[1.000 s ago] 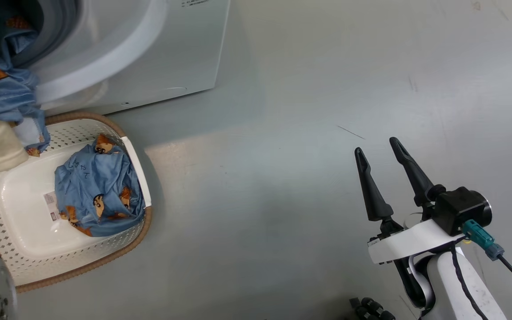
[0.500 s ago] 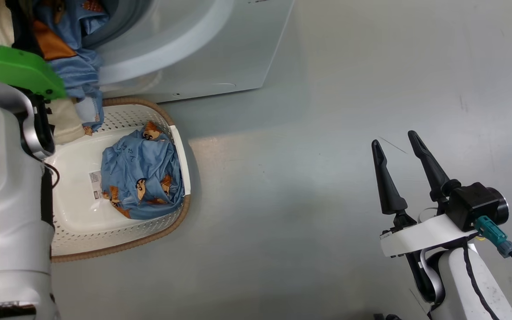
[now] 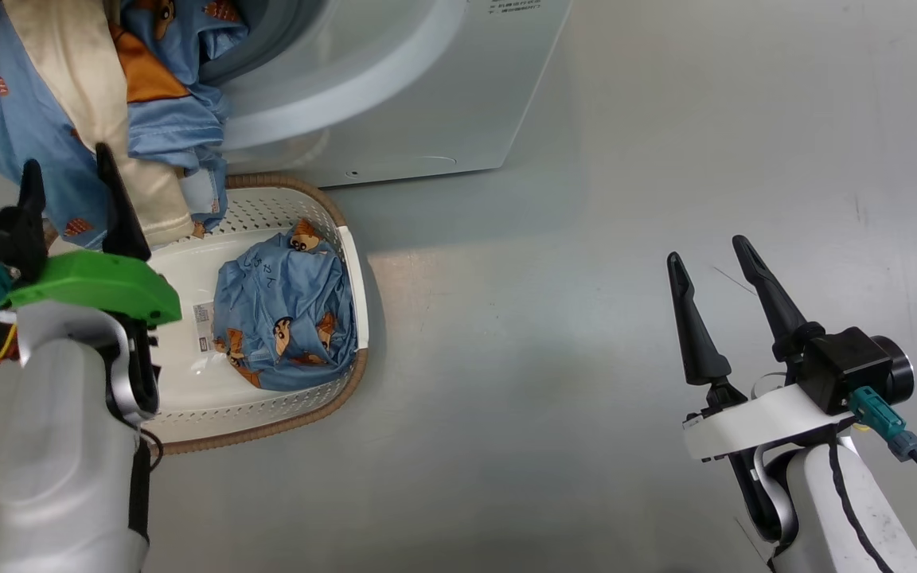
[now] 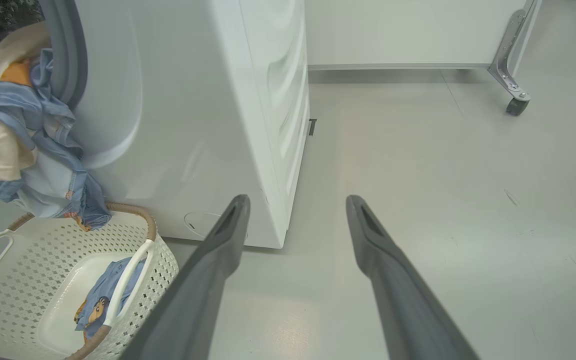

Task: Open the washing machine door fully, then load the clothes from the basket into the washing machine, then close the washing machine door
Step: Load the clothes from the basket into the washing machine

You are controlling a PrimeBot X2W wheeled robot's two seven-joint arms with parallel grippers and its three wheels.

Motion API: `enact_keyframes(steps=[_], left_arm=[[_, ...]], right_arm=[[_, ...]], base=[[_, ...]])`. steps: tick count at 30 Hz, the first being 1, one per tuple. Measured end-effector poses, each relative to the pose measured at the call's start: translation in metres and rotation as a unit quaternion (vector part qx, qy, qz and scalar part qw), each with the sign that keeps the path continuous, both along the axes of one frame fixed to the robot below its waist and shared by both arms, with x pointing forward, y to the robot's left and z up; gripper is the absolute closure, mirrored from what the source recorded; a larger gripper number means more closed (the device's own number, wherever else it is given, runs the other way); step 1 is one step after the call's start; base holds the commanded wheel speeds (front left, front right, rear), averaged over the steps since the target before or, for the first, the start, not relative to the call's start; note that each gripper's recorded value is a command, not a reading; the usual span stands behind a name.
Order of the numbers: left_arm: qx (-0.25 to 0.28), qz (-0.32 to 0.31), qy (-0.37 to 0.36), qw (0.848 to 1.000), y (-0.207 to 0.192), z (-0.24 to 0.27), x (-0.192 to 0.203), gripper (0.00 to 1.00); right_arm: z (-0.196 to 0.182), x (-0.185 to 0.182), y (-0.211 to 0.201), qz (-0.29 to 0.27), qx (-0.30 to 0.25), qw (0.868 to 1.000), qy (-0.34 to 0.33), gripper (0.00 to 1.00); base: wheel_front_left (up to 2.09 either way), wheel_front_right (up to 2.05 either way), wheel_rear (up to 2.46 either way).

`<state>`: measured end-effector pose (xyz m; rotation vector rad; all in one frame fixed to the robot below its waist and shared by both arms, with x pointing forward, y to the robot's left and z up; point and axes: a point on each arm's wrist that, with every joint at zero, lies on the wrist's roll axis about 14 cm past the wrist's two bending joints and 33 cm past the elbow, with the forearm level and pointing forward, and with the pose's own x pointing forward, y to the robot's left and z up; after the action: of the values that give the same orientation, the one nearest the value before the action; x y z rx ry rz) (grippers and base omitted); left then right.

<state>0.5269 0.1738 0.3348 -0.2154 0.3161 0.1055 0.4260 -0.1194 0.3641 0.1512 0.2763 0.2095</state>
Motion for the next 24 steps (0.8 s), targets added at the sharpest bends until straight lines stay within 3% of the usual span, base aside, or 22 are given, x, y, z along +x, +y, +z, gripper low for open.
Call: enact_keyframes(steps=[8, 24], left_arm=[[-0.008, -0.028, 0.027, 0.999, -0.015, -0.013, -0.046, 0.00], [-0.014, 0.014, 0.024, 1.000, 0.007, -0.001, -0.091, 0.00]], right_arm=[[0.005, 0.001, -0.002, 0.002, -0.005, 1.000, -0.008, 0.00], [0.012, 0.002, -0.003, 0.010, -0.014, 1.000, -0.018, 0.00]], base=[[0.00, 0.00, 0.00], [0.00, 0.00, 0.00]])
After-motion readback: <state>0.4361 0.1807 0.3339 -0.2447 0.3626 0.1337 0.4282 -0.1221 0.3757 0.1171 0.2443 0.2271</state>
